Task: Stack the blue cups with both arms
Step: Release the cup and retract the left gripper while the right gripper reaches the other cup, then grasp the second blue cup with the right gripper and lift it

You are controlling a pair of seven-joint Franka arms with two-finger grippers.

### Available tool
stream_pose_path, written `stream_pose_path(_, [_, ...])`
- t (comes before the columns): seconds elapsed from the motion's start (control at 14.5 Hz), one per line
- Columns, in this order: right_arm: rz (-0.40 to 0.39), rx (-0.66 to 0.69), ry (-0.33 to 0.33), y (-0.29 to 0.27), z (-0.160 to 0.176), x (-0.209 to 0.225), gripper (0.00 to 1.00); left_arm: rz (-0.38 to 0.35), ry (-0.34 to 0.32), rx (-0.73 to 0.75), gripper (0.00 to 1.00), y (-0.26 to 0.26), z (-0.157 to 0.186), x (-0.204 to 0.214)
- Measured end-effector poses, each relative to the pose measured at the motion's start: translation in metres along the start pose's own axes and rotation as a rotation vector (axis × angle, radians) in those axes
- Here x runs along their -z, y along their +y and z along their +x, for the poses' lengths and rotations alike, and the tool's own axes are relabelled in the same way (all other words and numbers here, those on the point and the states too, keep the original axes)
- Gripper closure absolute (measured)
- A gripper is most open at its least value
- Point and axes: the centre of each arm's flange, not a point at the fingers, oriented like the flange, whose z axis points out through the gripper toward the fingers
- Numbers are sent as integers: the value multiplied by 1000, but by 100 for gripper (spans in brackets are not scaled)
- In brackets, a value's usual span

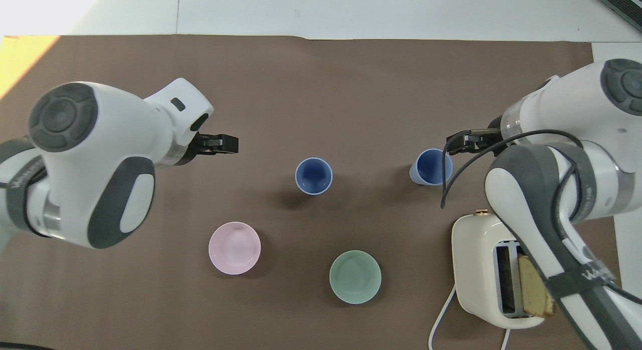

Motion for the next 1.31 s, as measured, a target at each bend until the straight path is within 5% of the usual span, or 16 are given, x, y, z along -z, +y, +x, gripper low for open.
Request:
stream_pose_path(0.62, [0, 2, -35, 3, -4, -81, 0, 46, -54, -116, 0, -165, 1, 130])
stream_pose_path(1.24, [0, 42, -30, -19, -7, -80, 96, 80, -100, -118, 0, -179, -3, 152])
stream_pose_path(1.31, [1, 47, -27, -22, -7, -79, 96, 80, -100, -118, 0, -179, -3, 152])
